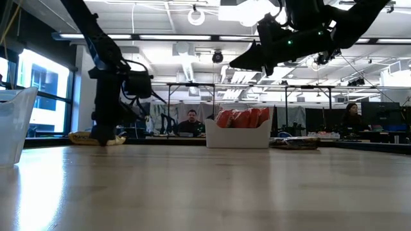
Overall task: Sort Maruchan noodles
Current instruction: Put the yellow noodle pack into the transparent bin
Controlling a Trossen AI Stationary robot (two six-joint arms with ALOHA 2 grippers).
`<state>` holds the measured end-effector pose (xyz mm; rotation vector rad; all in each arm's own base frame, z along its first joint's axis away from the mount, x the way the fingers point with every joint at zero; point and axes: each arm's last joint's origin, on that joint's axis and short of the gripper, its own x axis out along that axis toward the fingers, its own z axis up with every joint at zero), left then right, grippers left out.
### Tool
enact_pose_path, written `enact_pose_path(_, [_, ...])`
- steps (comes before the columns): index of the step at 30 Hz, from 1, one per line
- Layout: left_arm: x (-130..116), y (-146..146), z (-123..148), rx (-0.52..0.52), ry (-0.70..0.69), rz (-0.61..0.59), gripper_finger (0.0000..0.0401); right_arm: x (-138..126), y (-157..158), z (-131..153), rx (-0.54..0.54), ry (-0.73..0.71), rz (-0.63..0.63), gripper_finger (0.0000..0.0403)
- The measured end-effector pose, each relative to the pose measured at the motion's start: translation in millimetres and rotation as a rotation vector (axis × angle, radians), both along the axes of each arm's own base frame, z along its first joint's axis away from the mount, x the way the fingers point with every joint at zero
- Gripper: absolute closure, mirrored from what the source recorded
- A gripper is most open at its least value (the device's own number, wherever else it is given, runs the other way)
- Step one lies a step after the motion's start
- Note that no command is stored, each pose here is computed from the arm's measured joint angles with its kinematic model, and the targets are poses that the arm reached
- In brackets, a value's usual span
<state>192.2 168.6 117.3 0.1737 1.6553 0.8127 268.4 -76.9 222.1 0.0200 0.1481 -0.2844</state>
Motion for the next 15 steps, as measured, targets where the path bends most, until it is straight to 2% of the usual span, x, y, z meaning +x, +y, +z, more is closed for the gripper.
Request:
enact_pose_path(7, [0,-7,6,-0.044,0.003,-0.056,0.0389,0,0,0,-0.004,0.000,0.004,0.0403])
enact_pose_path(15, [4,-26,25,-0.088,-0.074,-0.117,0.0399,0,0,0,-0.004,0.007,0.014,0.0403])
